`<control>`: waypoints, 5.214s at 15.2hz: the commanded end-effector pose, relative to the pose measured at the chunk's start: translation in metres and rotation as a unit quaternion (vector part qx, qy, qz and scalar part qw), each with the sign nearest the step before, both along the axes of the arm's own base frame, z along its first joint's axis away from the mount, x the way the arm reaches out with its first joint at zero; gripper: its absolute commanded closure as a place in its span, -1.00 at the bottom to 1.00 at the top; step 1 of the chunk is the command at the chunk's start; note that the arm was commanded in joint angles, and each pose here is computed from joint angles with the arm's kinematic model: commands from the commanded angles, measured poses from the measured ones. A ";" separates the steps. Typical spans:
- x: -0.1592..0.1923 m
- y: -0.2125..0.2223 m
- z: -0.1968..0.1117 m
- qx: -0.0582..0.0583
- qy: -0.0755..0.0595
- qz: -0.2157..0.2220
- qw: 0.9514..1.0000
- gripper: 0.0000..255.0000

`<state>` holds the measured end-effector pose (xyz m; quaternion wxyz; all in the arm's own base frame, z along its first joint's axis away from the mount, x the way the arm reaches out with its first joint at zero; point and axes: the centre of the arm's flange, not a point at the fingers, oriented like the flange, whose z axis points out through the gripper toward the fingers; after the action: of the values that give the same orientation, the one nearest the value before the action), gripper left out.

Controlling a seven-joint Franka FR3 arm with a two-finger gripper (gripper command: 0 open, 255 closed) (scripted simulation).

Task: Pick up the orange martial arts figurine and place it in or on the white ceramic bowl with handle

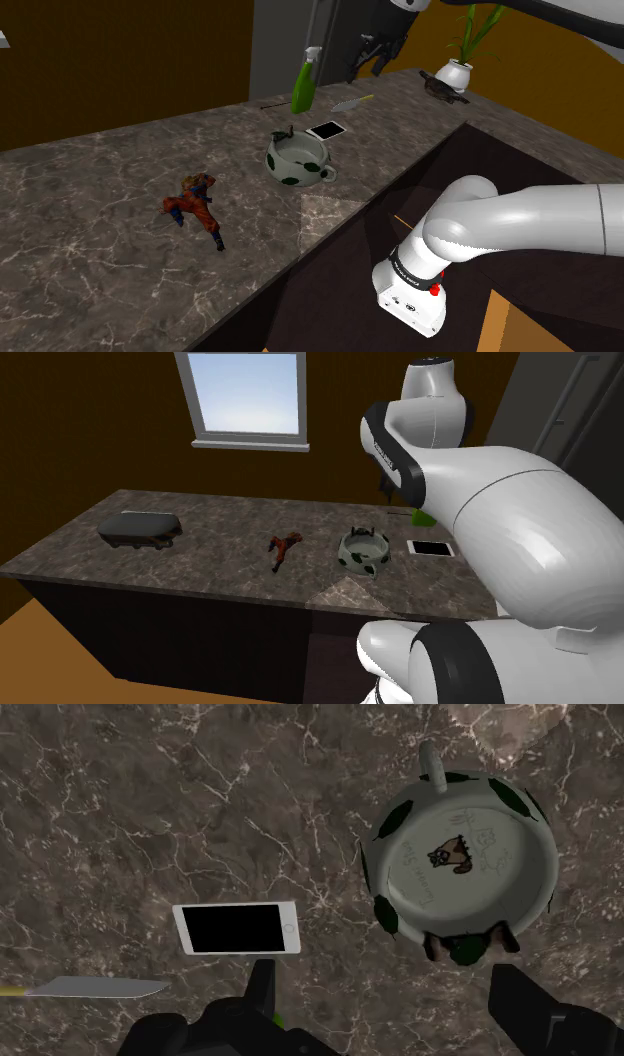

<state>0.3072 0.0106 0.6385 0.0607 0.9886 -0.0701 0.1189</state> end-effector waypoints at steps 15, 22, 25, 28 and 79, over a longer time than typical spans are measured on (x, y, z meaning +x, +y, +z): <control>0.003 0.151 -0.101 0.006 -0.023 0.032 0.999 -1.00; 0.003 0.227 -0.151 0.009 -0.035 0.049 0.998 -1.00; 0.003 0.260 -0.172 0.011 -0.039 0.056 0.998 -1.00; 0.002 0.292 -0.193 0.012 -0.044 0.063 0.997 -1.00; 0.013 0.367 -0.184 0.015 -0.056 0.079 0.995 1.00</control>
<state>0.3209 0.3778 0.4485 0.0321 0.9836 0.0027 0.1775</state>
